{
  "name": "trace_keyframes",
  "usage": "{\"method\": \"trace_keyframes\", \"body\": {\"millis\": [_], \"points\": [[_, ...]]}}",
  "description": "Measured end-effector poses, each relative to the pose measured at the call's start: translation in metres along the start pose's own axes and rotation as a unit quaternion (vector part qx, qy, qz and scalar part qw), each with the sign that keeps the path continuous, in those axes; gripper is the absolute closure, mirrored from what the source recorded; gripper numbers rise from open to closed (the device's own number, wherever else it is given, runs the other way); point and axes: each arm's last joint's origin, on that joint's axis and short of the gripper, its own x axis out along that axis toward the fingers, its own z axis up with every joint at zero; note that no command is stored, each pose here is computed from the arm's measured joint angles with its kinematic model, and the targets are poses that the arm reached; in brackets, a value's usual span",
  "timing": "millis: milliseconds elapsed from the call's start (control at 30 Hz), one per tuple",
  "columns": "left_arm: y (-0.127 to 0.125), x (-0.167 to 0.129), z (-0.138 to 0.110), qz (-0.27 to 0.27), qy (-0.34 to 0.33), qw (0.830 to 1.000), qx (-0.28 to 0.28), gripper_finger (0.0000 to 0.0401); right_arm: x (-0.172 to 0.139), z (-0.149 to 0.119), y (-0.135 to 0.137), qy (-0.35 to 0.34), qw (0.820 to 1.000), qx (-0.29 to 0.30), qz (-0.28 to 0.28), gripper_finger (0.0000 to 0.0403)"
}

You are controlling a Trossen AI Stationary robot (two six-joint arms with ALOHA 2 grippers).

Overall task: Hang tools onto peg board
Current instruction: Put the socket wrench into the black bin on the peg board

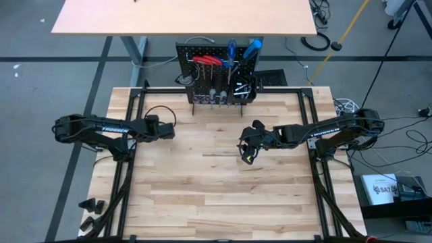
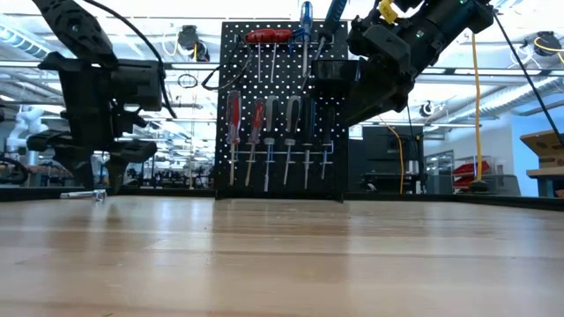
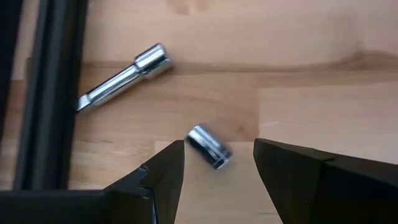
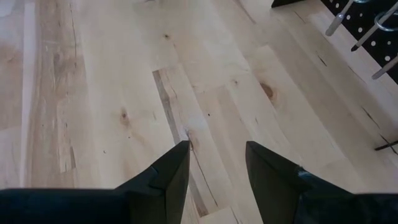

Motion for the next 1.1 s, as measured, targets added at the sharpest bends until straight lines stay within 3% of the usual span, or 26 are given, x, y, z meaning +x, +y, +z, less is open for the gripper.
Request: {"method": "trace_keyframes", "body": {"millis": [667,1100], "points": [[-0.005,0.016,-0.001,0.040,0.008,0.999,-0.005,0.0201,0.000,0.000,0.000,0.000,1.000,0.000,0.000,0.0254],[-0.008,0.017,-0.001,0.028,0.011,0.999,0.032,0.0201,0.000,0.000,0.000,0.000,1.000,0.000,0.000,0.0254]]}}
